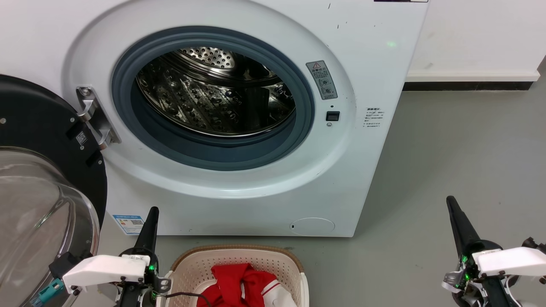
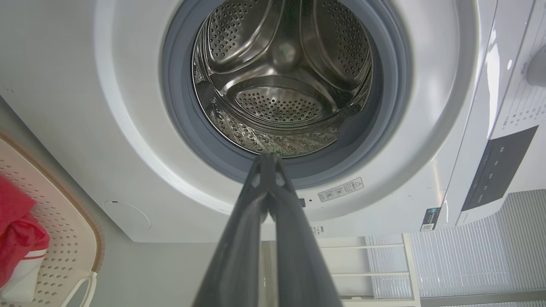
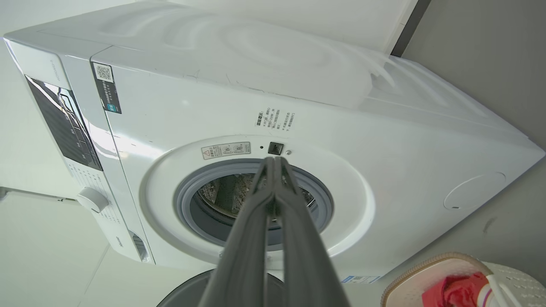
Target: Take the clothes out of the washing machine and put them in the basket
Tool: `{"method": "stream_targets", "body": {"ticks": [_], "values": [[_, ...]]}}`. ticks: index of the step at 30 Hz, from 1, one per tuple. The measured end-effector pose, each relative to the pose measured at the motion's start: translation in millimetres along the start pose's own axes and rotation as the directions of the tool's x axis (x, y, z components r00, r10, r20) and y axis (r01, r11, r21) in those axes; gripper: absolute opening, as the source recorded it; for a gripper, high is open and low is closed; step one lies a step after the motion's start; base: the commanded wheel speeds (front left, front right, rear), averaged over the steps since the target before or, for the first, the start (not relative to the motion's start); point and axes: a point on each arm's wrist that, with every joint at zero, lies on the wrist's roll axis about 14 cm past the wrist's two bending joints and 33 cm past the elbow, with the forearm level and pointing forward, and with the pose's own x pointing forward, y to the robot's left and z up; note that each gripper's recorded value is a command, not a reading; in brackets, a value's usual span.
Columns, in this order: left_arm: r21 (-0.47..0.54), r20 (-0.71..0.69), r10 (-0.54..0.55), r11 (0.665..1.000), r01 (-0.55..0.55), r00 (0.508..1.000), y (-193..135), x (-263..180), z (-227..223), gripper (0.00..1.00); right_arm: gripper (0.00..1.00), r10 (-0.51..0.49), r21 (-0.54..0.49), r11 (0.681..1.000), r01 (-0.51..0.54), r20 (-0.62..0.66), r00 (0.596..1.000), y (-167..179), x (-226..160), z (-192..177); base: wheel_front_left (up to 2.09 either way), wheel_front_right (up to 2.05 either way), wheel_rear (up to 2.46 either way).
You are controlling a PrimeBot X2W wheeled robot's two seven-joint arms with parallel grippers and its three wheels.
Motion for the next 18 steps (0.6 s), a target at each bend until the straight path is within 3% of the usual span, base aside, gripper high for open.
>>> {"method": "stream_targets", "body": {"ticks": [18], "values": [[-0.141, 0.014, -0.025, 0.990, 0.026, 1.000, -3.1, 0.6, 5.3, 0.00, 0.00, 0.003, 0.141, 0.990, -0.004, 0.012, 1.000, 0.0, 3.5, 3.7, 0.00, 0.00, 0.00]]}}
